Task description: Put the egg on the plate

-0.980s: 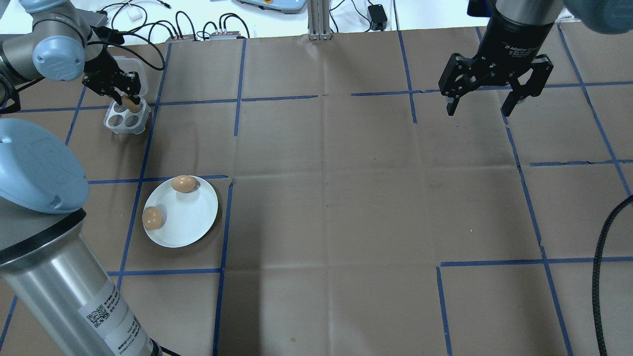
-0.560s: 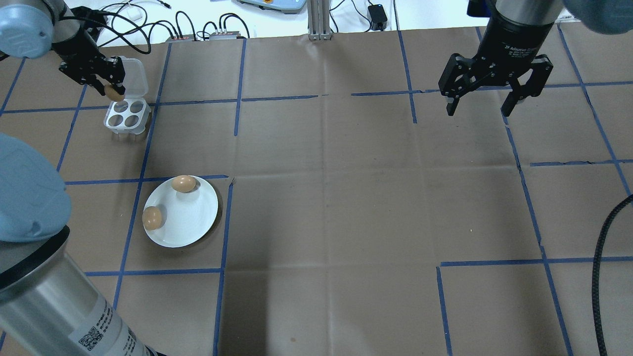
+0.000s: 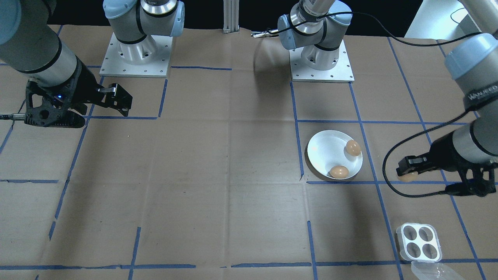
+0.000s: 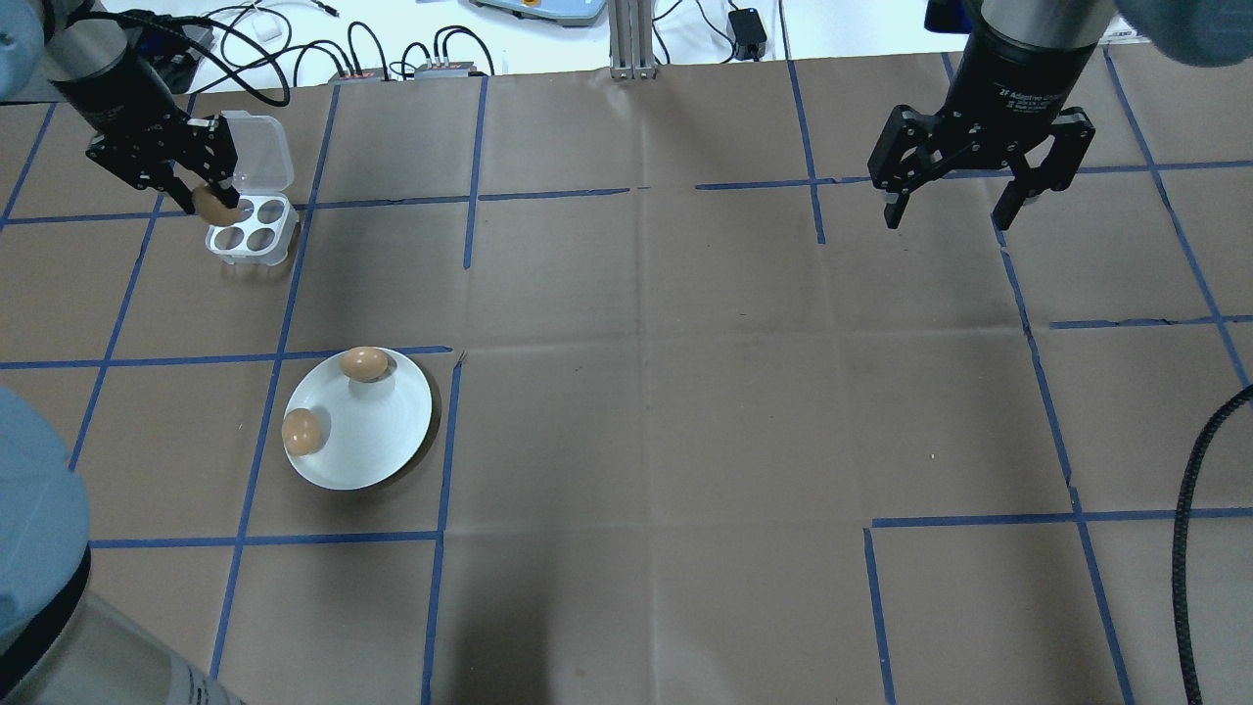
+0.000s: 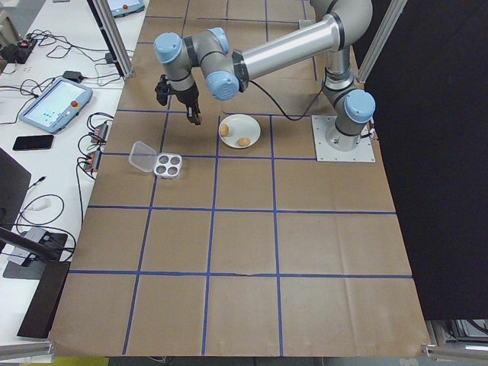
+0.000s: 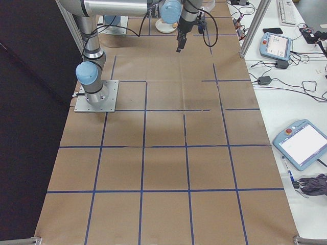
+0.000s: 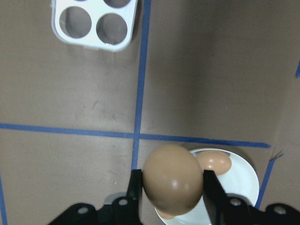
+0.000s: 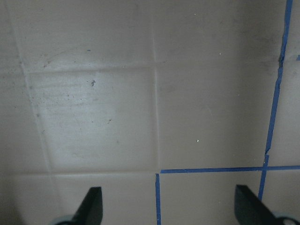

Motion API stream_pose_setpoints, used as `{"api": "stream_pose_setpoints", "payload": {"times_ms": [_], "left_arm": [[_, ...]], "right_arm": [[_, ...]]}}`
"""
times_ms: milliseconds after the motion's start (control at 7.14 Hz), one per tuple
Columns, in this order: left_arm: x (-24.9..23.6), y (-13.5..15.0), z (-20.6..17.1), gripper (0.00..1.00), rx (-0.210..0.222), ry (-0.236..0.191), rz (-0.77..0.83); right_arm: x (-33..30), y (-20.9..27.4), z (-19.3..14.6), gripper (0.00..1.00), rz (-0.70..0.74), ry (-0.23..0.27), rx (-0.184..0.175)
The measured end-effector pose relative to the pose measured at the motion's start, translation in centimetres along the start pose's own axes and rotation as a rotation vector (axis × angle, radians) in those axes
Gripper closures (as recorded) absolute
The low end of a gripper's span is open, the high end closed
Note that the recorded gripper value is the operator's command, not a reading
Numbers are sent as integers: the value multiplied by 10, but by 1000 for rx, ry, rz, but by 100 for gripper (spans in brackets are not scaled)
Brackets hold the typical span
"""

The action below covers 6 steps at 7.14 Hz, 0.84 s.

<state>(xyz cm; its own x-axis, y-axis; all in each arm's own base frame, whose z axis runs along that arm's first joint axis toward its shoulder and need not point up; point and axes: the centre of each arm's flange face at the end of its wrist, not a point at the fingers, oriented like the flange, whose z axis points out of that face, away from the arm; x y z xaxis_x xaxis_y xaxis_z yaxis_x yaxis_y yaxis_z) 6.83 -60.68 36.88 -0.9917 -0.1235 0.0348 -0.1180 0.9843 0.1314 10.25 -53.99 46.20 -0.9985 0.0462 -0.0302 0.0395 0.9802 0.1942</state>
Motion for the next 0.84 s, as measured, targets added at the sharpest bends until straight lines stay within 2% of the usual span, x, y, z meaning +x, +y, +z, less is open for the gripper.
{"api": "stream_pose_setpoints", "payload": {"times_ms": [280,560,840], "left_arm": [[44,57,32,92,17,-5,-45],[76,87,85,92,13,-11,-67],[82,105,146,92,-3,-13,-70]], "right_arm": [[0,0,0,0,0,0,0],[0,0,0,0,0,0,0],[0,0,0,0,0,0,0]]}}
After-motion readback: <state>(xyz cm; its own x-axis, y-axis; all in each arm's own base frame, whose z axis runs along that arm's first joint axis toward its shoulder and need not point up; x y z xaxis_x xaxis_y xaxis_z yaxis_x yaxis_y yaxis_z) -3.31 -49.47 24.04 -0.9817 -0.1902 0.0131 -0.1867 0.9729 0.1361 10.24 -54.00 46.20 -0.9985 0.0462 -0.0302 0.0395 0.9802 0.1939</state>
